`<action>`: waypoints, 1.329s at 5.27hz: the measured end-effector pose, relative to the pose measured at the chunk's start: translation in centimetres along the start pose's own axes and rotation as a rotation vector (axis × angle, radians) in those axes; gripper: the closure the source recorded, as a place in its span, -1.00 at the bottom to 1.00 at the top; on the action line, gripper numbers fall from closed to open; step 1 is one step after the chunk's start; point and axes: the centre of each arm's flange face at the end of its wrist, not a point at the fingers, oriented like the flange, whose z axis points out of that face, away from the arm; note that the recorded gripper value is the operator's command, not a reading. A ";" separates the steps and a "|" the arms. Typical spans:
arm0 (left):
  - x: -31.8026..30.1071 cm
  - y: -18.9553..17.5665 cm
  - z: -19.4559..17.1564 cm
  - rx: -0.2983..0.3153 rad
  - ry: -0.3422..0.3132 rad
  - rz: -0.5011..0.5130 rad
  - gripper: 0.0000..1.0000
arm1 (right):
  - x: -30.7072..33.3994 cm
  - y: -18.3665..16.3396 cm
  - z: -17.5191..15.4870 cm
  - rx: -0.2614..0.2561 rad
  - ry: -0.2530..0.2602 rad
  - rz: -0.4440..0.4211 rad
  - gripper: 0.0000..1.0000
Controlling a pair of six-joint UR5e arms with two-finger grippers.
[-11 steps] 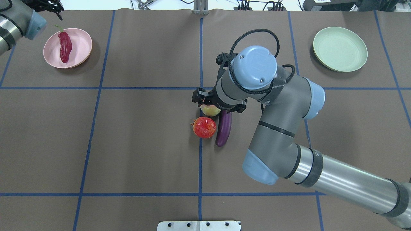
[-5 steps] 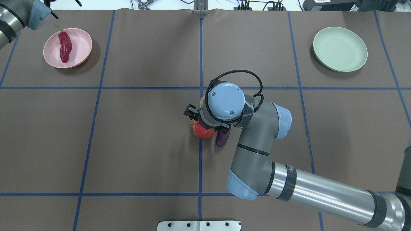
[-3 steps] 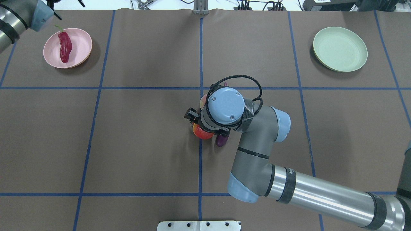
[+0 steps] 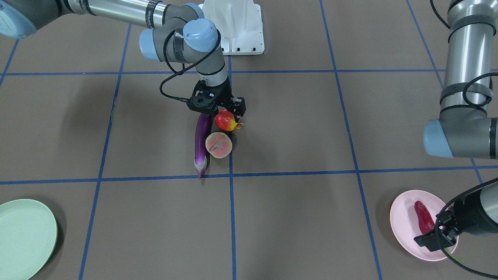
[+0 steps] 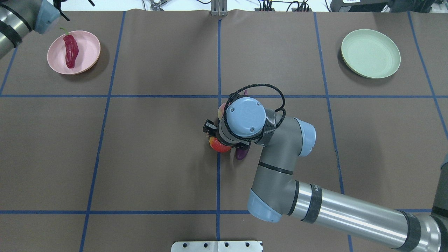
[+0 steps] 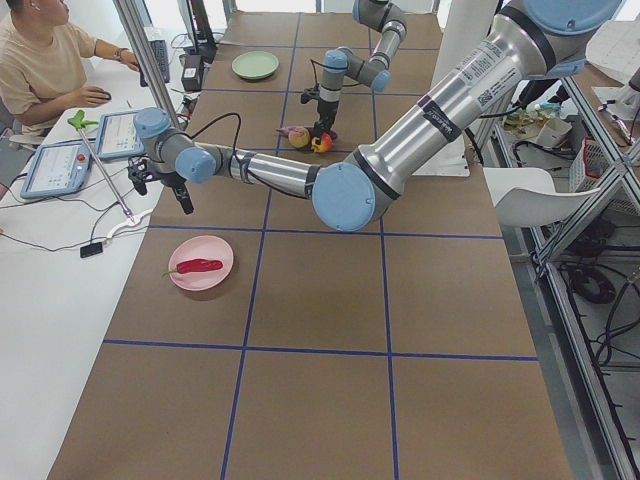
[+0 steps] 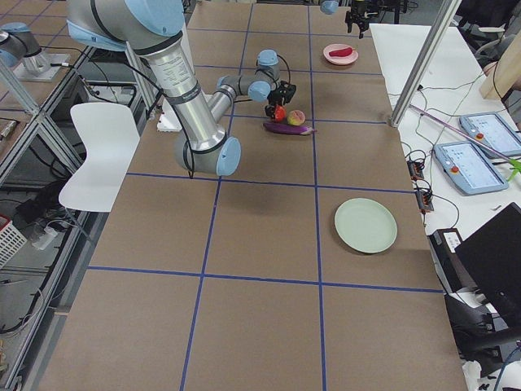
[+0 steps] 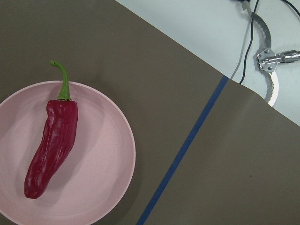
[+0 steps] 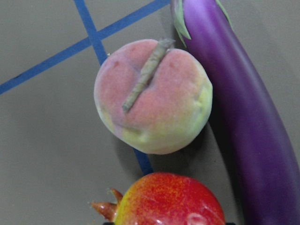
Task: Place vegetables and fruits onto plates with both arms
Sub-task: 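Lift the pomegranate with the right gripper while the left gripper withdraws, then place the pomegranate on the green plate while the left gripper reaches out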
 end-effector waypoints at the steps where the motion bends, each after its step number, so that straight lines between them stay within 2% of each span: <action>1: 0.3 0.3 -0.2 0.000 0.005 0.000 -1.00 | -0.1 0.1 -0.2 -0.002 -0.004 -0.003 1.00; 2: 0.8 0.7 -0.7 0.002 0.017 0.009 -1.00 | -0.9 -0.3 -2.1 0.003 -0.036 -0.006 1.00; 3: 2.1 2.2 -1.5 0.004 0.041 0.004 -1.00 | -1.5 -2.9 -6.0 0.021 -0.064 -0.005 1.00; 4: 4.8 5.7 -1.6 -0.006 0.073 -0.008 -1.00 | -1.1 -8.6 -10.8 0.035 -0.065 -0.018 1.00; 5: 8.5 11.5 -0.5 -0.013 0.098 -0.019 -1.00 | 1.2 -16.8 -14.7 0.050 -0.049 -0.053 1.00; 6: 12.8 18.0 0.2 -0.015 0.130 -0.027 -0.99 | 5.0 -26.0 -16.7 0.078 -0.001 -0.099 1.00; 7: 16.8 23.2 -0.3 -0.033 0.160 -0.018 -0.99 | 9.9 -35.2 -16.9 0.095 0.082 -0.162 1.00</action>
